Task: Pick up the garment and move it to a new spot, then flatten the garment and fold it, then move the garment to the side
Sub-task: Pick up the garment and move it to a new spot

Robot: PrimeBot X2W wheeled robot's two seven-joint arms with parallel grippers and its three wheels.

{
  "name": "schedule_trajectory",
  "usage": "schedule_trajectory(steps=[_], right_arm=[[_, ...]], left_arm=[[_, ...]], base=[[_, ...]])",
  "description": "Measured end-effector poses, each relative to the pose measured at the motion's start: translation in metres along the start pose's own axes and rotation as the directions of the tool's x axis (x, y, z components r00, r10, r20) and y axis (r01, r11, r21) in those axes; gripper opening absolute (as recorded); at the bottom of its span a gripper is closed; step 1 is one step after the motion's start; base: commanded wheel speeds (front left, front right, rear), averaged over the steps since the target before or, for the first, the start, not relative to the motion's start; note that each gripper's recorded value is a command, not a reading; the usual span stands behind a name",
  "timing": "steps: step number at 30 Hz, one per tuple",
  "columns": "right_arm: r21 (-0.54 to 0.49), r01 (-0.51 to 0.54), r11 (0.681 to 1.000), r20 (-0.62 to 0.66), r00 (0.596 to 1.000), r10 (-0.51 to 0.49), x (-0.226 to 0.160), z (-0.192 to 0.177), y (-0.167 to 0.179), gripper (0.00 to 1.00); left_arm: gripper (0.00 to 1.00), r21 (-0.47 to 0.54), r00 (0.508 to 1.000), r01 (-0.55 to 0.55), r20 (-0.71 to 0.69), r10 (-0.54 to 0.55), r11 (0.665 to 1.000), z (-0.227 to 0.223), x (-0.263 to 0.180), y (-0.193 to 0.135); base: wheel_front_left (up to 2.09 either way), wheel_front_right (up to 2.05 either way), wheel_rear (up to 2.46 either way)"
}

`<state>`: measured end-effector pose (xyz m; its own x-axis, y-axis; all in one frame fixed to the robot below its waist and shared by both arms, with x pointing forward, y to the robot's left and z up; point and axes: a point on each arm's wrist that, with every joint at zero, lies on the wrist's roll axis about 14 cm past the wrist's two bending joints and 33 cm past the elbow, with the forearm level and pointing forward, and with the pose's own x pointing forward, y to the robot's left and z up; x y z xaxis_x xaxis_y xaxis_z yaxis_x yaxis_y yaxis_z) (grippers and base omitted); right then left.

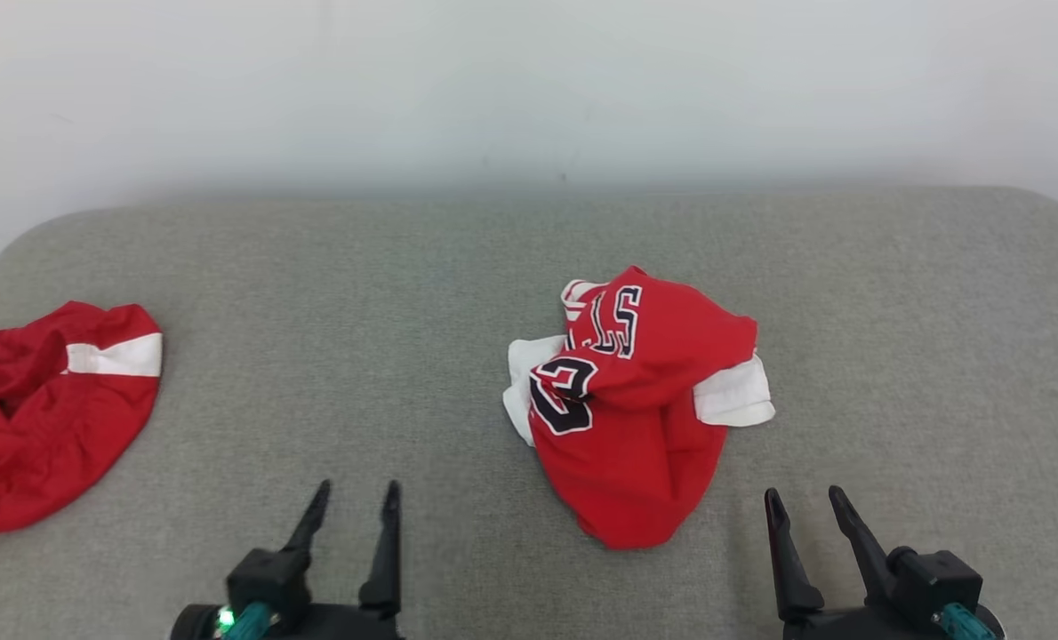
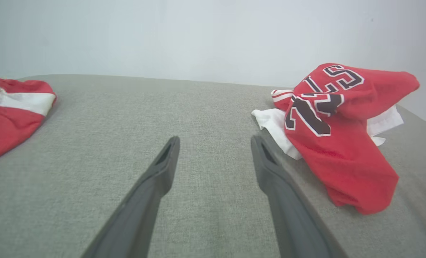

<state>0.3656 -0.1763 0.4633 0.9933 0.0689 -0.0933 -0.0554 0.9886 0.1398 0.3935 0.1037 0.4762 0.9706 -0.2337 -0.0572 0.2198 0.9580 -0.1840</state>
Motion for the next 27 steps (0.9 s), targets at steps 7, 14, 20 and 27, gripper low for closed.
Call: schedule_trajectory(steps=[7, 14, 20, 27], right_arm=[[-0.018, -0.024, 1.000, 0.001, 1.000, 0.024, -0.006, -0.002, 0.008, 1.00], [-0.018, -0.011, 1.000, 0.013, 1.000, 0.011, -0.014, -0.002, 0.004, 1.00], [0.001, 0.003, 1.000, 0.009, 1.000, -0.003, -0.021, -0.006, 0.000, 1.00], [0.027, 0.023, 0.999, -0.008, 1.000, -0.023, -0.026, -0.013, -0.005, 1.00]], left_arm=[[1.00, 0.062, 0.967, -0.216, 0.153, 0.204, 0.974, 0.038, -0.040, 0.049], [1.00, 0.054, 0.939, -0.315, 0.160, 0.304, 0.947, 0.034, -0.072, 0.075], [1.00, 0.011, 0.941, -0.269, 0.214, 0.261, 0.963, 0.050, -0.073, 0.072], [1.00, 0.007, 0.945, -0.234, 0.239, 0.225, 0.972, 0.056, -0.079, 0.071]], base=[[0.00, 0.00, 0.00], [0.00, 0.00, 0.00], [0.00, 0.00, 0.00], [0.00, 0.00, 0.00]])
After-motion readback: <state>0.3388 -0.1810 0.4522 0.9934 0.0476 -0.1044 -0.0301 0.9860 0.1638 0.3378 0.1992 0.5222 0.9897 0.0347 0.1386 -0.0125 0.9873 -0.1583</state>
